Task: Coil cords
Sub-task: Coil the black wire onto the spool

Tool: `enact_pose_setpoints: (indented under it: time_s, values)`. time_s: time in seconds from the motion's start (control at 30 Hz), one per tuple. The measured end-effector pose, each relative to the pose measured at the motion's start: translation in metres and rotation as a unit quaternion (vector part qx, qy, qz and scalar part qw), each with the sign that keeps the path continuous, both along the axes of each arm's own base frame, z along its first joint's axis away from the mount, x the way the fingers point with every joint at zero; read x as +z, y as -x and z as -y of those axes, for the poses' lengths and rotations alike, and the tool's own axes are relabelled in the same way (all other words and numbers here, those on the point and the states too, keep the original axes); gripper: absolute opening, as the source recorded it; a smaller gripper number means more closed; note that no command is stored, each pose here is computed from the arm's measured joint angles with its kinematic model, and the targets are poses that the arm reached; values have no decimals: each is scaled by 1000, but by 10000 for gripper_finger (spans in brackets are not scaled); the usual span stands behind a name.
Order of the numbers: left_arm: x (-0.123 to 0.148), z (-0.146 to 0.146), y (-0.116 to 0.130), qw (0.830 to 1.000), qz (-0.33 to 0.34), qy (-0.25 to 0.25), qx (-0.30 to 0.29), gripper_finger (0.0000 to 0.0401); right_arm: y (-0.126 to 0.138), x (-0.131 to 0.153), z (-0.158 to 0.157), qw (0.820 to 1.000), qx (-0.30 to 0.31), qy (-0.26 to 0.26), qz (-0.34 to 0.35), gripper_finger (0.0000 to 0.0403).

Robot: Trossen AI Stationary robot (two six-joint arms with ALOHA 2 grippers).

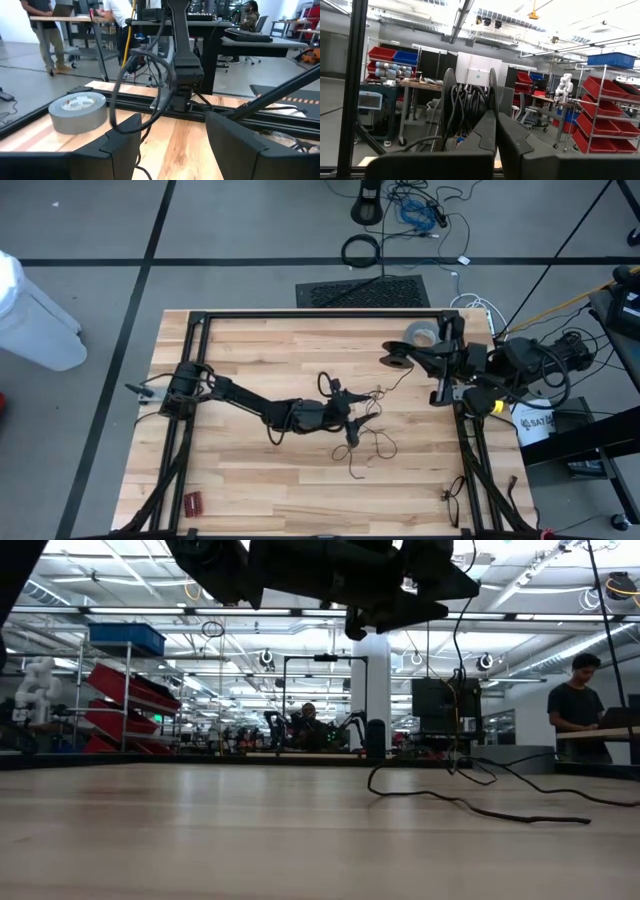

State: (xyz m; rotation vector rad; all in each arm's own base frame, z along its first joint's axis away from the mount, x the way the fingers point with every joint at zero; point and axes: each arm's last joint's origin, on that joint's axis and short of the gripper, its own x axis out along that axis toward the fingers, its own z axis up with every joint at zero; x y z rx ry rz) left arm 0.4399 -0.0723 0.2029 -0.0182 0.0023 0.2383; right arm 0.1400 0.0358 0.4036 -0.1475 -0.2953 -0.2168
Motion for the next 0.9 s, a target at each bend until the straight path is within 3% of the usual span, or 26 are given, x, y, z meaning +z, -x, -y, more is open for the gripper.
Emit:
enact_pose_setpoints:
  time_s: [0.47, 0.9]
  values:
    - [1, -14, -3, 1000, -1, 0, 3, 224, -7, -2, -3, 1000, 0, 3, -6, 0]
    - [-1, -14, -3, 1000, -10, -1, -11, 125, -13, -3, -5, 1000, 4, 1, -1, 0]
